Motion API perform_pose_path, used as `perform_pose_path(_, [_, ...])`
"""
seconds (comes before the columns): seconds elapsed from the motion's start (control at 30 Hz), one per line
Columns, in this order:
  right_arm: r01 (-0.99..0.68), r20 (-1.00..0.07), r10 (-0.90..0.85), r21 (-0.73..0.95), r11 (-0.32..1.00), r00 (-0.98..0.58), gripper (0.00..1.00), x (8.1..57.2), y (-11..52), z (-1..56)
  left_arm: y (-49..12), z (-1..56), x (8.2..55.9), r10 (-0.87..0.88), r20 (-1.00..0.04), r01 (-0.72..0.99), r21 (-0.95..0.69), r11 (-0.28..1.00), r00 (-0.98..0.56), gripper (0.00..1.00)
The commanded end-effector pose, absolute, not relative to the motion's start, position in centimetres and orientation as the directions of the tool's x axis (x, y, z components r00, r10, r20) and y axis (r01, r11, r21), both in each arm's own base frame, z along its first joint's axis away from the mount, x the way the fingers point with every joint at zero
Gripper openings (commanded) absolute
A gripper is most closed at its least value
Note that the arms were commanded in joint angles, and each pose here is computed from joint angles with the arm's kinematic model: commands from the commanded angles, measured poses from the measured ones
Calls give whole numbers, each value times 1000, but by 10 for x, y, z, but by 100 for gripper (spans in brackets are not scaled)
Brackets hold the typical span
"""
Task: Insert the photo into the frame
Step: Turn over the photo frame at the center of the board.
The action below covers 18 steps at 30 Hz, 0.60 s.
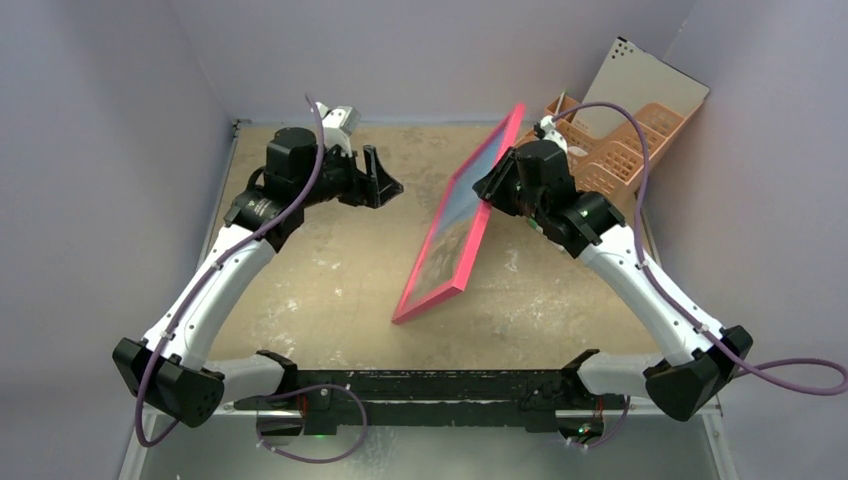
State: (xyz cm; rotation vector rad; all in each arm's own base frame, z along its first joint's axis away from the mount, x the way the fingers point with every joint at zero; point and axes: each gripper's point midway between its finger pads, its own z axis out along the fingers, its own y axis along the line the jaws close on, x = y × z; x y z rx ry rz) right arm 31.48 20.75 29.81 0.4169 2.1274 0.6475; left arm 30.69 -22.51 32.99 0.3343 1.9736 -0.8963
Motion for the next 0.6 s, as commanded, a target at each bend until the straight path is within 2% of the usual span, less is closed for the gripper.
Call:
perform_pose_path(0.0, [37, -622, 469, 578, 816, -627, 35, 307, 206, 289, -201, 311, 324, -161, -820, 394, -425, 815, -549, 72])
perform_pose_path(0.23, [-85, -607, 396, 611, 787, -689, 31, 325, 215, 264, -197, 289, 325, -163, -795, 348, -427, 834, -584, 71])
perform_pose_path(0.47, [-249, -580, 319, 693, 676, -750, 29, 339, 259, 231, -175, 273, 318, -132, -798, 284, -357, 890, -588, 70])
perform_pose_path(0.57, [-308, -599, 302, 704, 640, -741, 28, 350, 272, 222, -163, 268, 315, -125, -804, 248, -322, 914, -581, 70])
